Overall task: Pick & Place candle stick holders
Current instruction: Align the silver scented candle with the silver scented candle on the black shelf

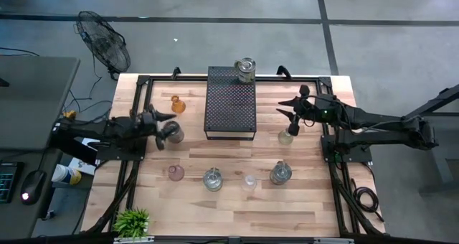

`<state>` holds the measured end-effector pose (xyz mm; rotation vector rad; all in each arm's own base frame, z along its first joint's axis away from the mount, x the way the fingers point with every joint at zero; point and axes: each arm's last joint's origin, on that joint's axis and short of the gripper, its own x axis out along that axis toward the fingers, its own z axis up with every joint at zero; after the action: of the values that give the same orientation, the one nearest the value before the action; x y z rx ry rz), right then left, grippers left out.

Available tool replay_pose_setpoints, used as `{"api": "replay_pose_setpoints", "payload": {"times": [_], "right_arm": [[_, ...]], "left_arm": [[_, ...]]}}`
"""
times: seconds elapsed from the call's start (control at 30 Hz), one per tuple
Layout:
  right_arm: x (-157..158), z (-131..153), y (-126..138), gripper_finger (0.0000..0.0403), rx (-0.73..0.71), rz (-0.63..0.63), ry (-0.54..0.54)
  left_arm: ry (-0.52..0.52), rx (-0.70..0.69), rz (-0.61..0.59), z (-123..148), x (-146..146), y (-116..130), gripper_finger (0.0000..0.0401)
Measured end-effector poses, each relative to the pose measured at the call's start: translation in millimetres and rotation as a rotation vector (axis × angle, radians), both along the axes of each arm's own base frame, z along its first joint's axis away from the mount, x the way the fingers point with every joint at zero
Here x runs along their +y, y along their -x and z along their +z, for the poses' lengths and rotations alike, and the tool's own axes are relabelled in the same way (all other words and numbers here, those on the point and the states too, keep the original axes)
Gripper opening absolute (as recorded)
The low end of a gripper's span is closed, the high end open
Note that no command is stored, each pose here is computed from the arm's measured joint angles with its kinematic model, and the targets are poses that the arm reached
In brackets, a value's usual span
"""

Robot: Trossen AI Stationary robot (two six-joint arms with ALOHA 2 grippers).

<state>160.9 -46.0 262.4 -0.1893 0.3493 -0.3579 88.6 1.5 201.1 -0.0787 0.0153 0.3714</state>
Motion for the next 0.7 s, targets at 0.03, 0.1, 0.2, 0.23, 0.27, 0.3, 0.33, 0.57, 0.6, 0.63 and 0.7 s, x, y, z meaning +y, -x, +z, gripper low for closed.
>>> {"api": "replay_pose_setpoints", "payload": {"times": [0.03, 0.1, 0.2, 0.23, 0.27, 0.3, 0.33, 0.57, 0.6, 0.63, 0.7], "right_arm": [[0, 0, 0, 0.0108, 0.000, 0.006, -0.002], [1, 0, 0, 0.0108, -0.001, 0.019, -0.005], [1, 0, 0, 0.0108, -0.001, 0.024, -0.007], [1, 0, 0, 0.0108, -0.001, 0.024, -0.007], [1, 0, 0, 0.0108, 0.002, 0.025, -0.003], [1, 0, 0, 0.0108, 0.006, 0.027, 0.001], [1, -1, 0, 0.0108, 0.008, 0.028, 0.003], [1, -1, 0, 0.0108, 0.012, 0.030, 0.007], [1, -1, 0, 0.0108, 0.014, 0.031, 0.011], [1, -1, 0, 0.0108, 0.015, 0.032, 0.013], [1, -1, 0, 0.0108, 0.015, 0.032, 0.013]], "left_arm": [[0.012, 0.008, 0.018, 5, 1, 1, 0.0222], [0.028, 0.036, 0.029, 13, 1, 2, 0.0222], [0.031, 0.051, 0.030, 27, 1, 2, 0.0222], [0.030, 0.056, 0.031, 30, 1, 1, 0.0222], [0.030, 0.066, 0.033, 33, 1, 0, 0.0222], [0.031, 0.081, 0.037, 35, 1, -2, 0.0222], [0.034, 0.106, 0.048, 35, 1, -2, 0.0222], [0.171, 0.284, 0.197, 46, 3, -5, 0.0222], [0.217, 0.300, 0.214, 49, 3, -5, 0.0222], [0.265, 0.322, 0.234, 51, 3, -5, 0.0222], [0.365, 0.354, 0.282, 55, 3, -4, 0.0222]]}}
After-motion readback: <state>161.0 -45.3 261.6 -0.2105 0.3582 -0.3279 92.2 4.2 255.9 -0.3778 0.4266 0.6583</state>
